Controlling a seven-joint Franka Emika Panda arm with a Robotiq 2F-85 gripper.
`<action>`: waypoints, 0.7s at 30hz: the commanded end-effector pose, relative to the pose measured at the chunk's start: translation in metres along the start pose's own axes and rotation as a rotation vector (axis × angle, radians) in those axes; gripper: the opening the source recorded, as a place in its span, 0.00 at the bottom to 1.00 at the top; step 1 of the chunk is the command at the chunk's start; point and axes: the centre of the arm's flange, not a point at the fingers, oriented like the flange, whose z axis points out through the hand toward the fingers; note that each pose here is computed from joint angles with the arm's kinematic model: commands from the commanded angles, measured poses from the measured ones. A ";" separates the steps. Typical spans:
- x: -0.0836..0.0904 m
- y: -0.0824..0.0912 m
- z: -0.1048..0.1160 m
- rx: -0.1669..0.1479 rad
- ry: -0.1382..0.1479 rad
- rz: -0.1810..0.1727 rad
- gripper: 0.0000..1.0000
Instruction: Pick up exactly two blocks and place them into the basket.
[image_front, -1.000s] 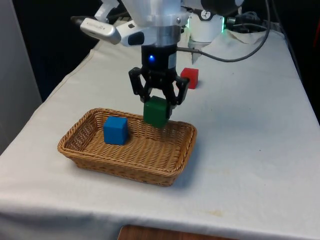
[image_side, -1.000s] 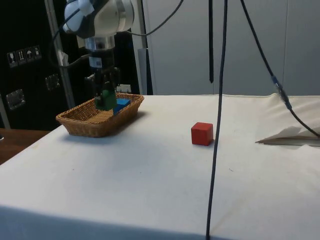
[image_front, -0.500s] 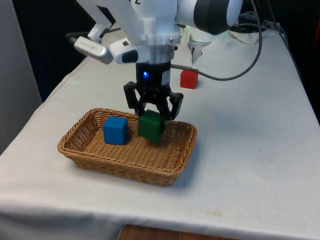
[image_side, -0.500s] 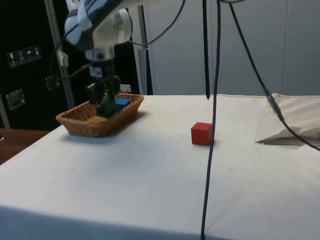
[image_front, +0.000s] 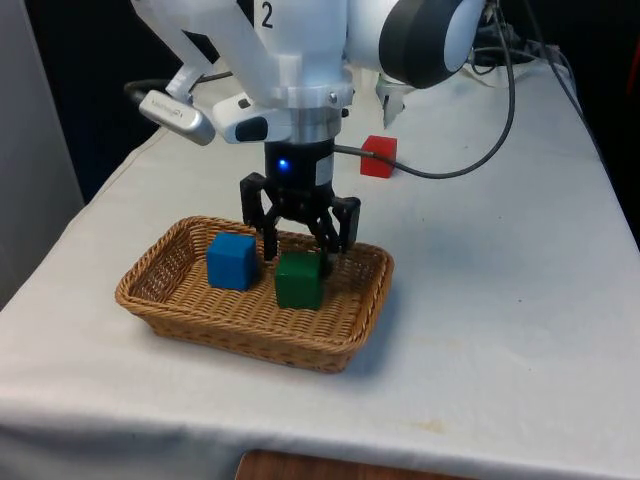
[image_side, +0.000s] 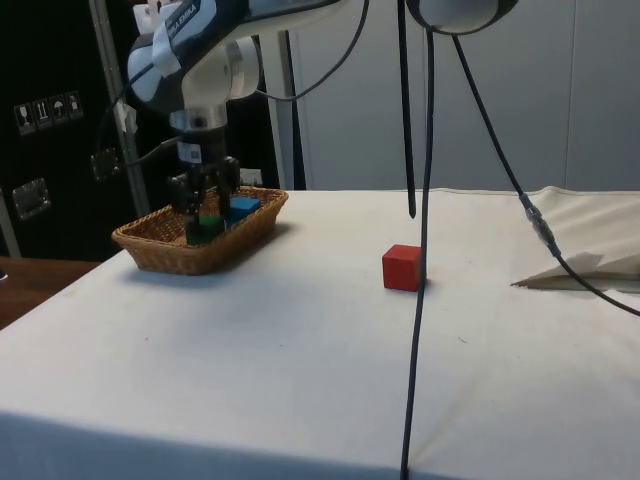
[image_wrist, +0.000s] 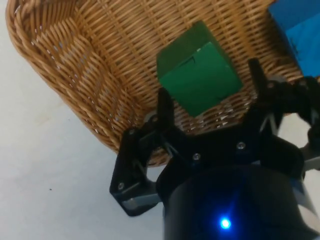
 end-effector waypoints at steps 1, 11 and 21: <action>0.000 0.000 0.000 0.000 -0.002 0.001 0.63; -0.001 0.003 0.000 0.001 -0.005 0.005 1.00; -0.009 0.013 -0.036 0.004 -0.006 0.006 1.00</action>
